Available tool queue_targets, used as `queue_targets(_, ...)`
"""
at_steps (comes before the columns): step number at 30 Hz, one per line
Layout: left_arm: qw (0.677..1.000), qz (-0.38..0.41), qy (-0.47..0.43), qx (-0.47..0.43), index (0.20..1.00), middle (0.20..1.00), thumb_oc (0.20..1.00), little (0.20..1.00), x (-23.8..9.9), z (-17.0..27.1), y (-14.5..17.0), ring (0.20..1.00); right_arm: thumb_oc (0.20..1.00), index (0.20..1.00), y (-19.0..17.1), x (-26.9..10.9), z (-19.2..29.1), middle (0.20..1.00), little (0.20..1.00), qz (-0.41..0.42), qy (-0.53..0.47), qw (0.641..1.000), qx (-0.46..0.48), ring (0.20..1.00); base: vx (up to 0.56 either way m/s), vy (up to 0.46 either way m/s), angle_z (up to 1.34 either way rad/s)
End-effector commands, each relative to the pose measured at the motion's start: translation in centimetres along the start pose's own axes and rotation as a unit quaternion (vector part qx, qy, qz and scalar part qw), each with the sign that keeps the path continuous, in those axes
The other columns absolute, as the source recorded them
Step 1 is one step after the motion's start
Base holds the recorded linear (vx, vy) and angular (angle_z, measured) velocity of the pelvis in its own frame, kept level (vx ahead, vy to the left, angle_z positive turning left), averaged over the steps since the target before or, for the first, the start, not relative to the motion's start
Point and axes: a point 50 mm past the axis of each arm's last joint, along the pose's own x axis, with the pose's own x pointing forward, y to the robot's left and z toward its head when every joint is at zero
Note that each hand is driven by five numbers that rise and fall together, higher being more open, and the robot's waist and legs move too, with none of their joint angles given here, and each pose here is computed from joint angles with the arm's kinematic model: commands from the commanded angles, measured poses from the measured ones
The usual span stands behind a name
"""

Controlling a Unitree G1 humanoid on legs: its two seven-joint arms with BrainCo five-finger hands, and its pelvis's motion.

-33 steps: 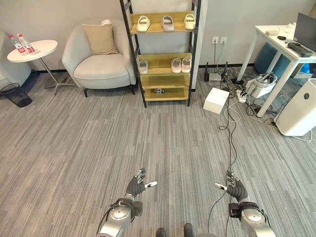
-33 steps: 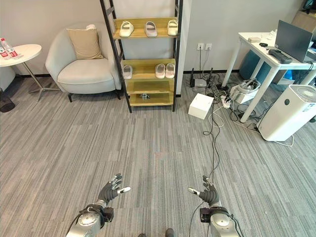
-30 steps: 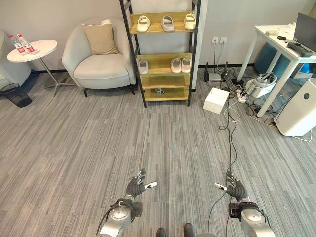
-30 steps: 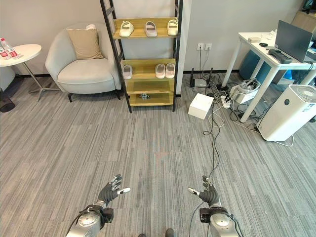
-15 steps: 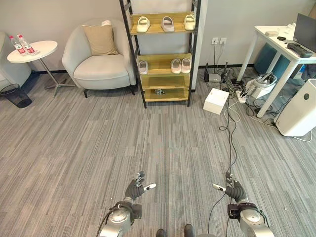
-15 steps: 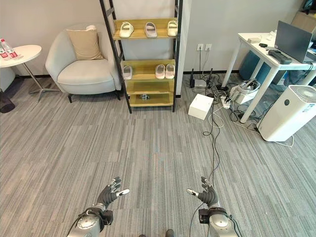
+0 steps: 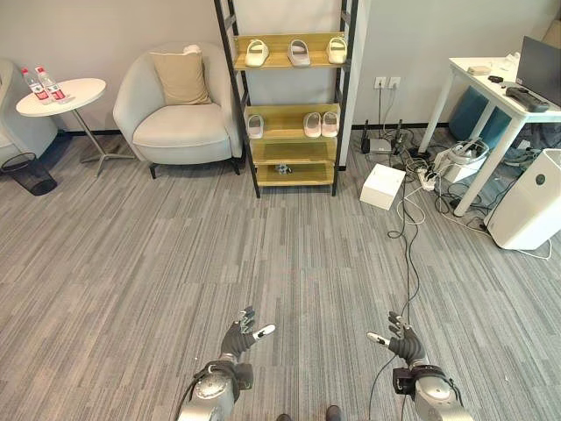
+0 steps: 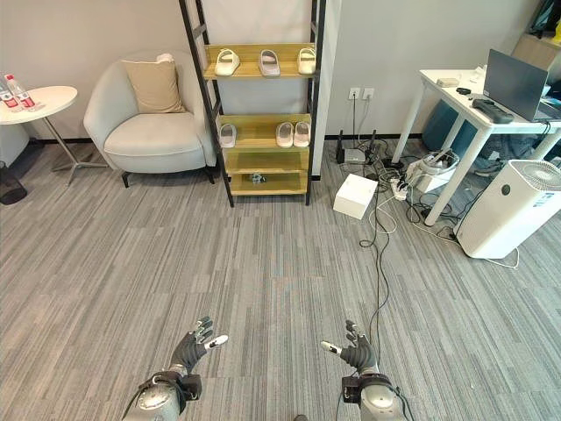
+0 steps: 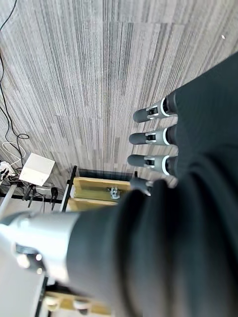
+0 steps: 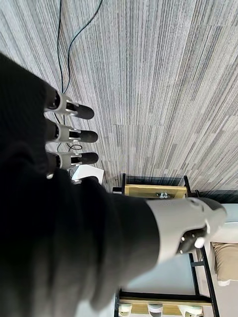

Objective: Arrange the slippers neatly on the shoe rack.

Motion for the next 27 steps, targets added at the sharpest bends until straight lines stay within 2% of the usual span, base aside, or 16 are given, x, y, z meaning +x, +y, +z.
queue_targets(1,0.998,0.012,-0.05,-0.034,1.0,1.0,1.0,1.0,1.0,2.3,0.0,1.0,1.0,1.0,-0.3,0.6,1.7,1.0,1.0,-0.005,-0.039,0.999,0.006,1.0,0.0,0.0,0.0)
queue_targets(18,0.998,0.026,-0.054,-0.004,1.0,1.0,1.0,1.0,1.4,2.7,0.4,1.0,1.0,1.0,0.1,1.1,2.9,1.0,1.0,0.007,-0.054,0.998,-0.022,1.0,0.01,0.004,0.0)
queue_targets(27,0.996,0.078,-0.034,0.029,1.0,1.0,1.0,1.0,0.2,1.5,4.2,1.0,1.0,1.0,-1.5,1.3,4.6,1.0,1.0,-0.013,-0.088,0.995,-0.037,1.0,0.09,0.101,0.01)
